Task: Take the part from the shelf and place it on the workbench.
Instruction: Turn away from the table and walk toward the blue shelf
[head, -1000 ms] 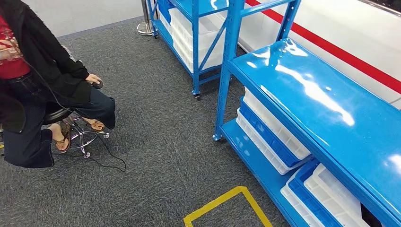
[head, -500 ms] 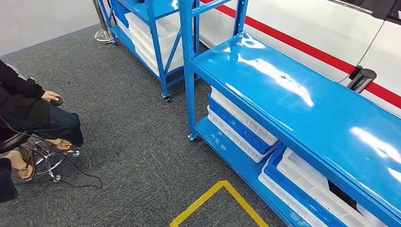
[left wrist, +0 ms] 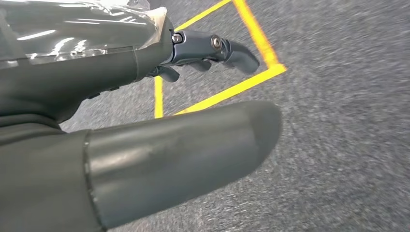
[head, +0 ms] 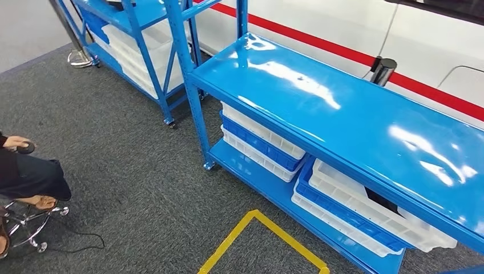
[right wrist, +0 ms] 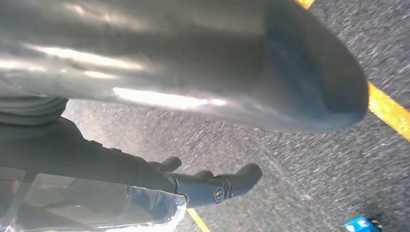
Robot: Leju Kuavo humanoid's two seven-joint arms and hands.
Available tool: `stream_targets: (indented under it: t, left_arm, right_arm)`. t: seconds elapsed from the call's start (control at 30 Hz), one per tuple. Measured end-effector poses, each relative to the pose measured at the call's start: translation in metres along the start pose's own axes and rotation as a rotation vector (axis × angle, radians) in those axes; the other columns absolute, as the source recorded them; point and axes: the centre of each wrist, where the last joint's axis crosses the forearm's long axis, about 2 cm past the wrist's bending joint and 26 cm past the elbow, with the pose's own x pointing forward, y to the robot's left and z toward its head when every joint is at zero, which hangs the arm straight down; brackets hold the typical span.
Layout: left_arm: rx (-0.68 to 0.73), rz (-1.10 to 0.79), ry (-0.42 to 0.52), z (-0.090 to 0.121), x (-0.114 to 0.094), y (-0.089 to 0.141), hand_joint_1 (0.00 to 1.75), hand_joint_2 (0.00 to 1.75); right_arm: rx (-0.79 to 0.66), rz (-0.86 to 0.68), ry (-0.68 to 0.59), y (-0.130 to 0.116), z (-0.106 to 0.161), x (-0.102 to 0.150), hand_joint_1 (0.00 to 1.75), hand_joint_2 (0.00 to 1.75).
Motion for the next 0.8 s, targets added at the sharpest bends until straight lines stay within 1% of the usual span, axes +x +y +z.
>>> stream_targets:
  t: [0.13,0.37,0.8]
  left_arm:
    - [-0.001,0.009,-0.005,0.0002,0.0033,-0.0014,0.00,0.00]
    - [0.003,0.017,0.009,0.0005,-0.0012,-0.0002,0.00,0.00]
    - [0.005,0.019,0.007,0.0003,-0.0017,0.0002,0.00,0.00]
  right_arm:
    - [-0.001,0.006,-0.005,0.0000,0.0000,0.0000,0.00,0.00]
    - [0.000,0.015,-0.015,0.0005,0.0005,-0.0010,0.00,0.00]
    - [-0.001,0.019,-0.019,0.0006,0.0005,0.0009,0.00,0.00]
